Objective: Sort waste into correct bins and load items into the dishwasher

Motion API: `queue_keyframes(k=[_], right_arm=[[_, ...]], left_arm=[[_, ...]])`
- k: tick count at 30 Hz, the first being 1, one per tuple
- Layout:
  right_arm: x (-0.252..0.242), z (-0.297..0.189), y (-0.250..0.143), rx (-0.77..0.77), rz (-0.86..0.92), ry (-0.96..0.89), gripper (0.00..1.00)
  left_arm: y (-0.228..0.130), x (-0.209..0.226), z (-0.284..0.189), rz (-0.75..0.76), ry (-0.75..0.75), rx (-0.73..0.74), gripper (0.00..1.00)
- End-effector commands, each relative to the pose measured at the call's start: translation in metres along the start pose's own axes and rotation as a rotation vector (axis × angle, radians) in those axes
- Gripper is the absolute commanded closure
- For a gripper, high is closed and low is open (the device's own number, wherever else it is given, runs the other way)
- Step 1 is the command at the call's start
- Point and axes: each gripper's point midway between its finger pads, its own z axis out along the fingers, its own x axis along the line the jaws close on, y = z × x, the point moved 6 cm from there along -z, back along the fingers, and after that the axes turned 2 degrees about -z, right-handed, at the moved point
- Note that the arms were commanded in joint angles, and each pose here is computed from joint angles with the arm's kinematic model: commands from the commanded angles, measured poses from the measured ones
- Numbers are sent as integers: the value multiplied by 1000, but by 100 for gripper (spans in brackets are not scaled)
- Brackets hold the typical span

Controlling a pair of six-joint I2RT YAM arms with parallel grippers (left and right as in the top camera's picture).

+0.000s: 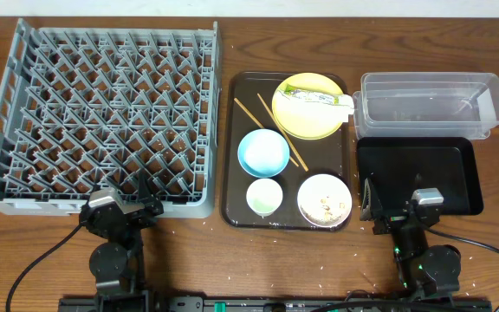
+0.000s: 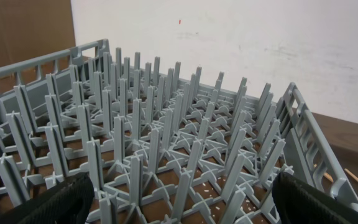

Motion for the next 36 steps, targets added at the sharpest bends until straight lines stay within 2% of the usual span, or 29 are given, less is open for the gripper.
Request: queue_keyframes(k=[1, 11, 17, 24, 29, 36], right_arm=[[2, 0, -1, -1, -11, 9, 1], [3, 0, 7, -42, -18, 19, 1], [20, -5, 28, -132, -86, 160, 1], [30, -11, 75, -148, -182, 206, 1], [43, 4, 113, -76, -244, 282, 1], [55, 58, 153, 149, -305, 376, 1]], left_arm=[[-14, 4, 1, 19, 23, 50, 7], [-14, 4, 1, 19, 23, 50, 7], [-14, 4, 1, 19, 23, 50, 7], [-14, 4, 1, 19, 23, 50, 7], [-14, 4, 1, 19, 23, 50, 7], [-14, 4, 1, 19, 23, 50, 7]])
